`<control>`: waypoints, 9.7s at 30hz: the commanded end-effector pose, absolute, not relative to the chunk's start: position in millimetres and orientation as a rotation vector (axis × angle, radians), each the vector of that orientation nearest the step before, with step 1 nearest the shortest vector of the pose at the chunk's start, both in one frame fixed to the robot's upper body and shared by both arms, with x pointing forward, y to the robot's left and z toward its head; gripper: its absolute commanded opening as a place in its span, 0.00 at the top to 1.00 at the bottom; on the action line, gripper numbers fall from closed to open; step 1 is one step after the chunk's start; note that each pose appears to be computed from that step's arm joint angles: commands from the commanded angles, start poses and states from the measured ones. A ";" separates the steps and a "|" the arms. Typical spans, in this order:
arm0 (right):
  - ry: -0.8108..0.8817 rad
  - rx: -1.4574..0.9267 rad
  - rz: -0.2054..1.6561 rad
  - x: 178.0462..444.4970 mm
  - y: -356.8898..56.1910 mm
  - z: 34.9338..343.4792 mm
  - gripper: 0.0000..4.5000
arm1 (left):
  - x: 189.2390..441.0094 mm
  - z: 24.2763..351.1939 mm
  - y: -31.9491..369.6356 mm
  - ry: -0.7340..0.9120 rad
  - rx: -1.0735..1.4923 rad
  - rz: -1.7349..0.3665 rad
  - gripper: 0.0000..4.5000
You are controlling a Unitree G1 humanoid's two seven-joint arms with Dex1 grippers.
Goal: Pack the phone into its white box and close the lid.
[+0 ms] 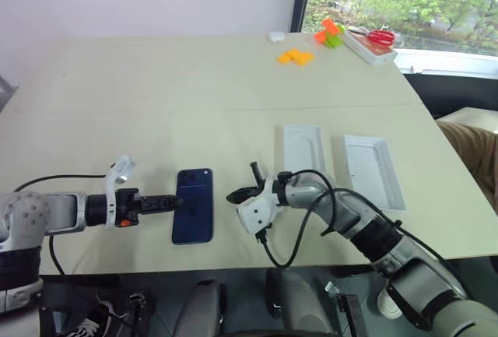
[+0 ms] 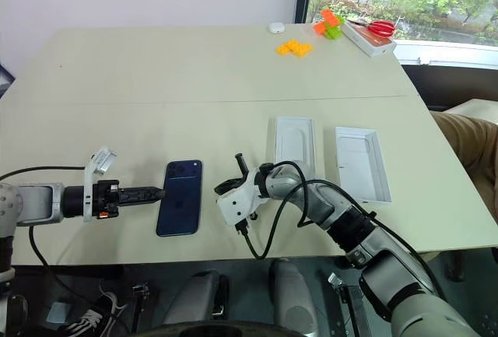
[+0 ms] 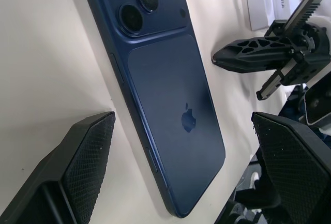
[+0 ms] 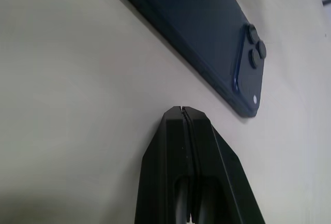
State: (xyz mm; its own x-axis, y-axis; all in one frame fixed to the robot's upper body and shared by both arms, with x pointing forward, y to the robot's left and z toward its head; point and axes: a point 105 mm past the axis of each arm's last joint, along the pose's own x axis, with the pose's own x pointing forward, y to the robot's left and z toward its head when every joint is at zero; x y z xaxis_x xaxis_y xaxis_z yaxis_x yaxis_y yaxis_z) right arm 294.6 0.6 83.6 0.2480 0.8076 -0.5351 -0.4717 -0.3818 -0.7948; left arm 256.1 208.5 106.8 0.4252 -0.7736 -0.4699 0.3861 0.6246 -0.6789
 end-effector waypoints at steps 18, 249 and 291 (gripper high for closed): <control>-0.324 -1.452 1.477 296.2 19.4 57.1 0.99 | 255.4 111.3 168.2 0.823 -0.688 -0.907 0.00; -0.024 -0.578 1.135 308.3 -156.7 165.8 0.01 | 345.5 142.4 69.1 0.795 -0.808 -1.061 1.00; -0.035 -0.585 1.134 315.2 -152.6 164.6 0.00 | 331.7 174.1 90.8 0.739 -0.633 -1.101 0.01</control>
